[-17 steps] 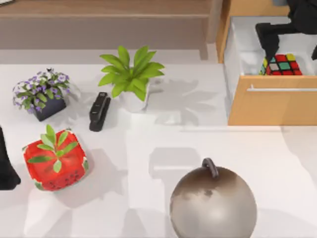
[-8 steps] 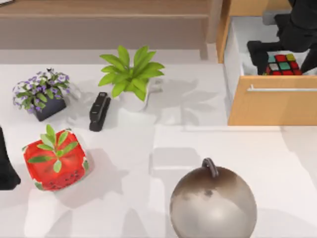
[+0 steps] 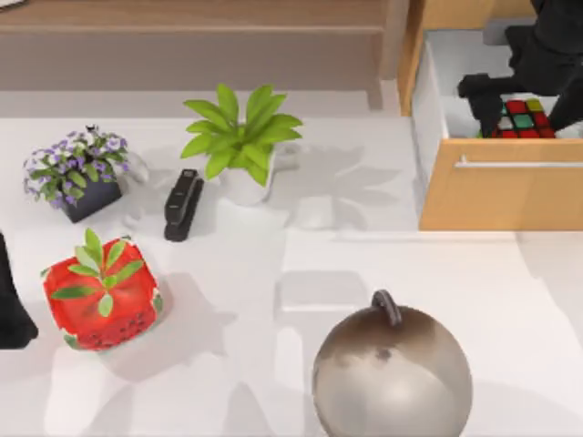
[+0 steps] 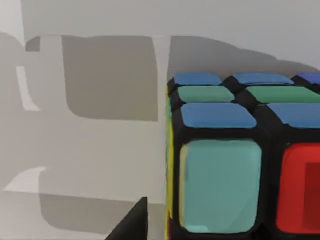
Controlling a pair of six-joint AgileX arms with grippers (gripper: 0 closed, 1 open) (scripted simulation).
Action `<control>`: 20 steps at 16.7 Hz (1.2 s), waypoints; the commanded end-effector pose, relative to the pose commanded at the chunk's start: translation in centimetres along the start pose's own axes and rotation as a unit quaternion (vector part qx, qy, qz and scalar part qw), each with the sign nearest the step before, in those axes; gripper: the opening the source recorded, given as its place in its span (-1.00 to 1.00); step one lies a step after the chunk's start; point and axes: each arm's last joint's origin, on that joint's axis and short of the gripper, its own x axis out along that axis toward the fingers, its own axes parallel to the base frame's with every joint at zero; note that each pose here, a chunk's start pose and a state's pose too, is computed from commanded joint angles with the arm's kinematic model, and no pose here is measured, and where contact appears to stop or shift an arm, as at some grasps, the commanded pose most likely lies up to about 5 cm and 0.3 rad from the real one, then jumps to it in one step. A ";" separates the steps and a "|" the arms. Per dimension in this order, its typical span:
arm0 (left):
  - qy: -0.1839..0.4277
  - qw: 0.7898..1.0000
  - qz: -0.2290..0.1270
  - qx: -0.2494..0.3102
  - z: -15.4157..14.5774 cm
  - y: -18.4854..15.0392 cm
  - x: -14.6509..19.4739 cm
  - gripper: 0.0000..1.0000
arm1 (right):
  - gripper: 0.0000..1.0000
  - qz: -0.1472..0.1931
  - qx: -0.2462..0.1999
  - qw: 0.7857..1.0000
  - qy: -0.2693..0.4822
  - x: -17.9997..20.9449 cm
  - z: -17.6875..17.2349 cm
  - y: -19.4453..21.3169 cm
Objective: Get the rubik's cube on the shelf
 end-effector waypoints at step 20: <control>0.000 1.000 0.000 0.000 0.0 0.0 0.0 1.00 | -1.00 -0.009 0.003 1.000 0.003 -0.7 -0.3 0.4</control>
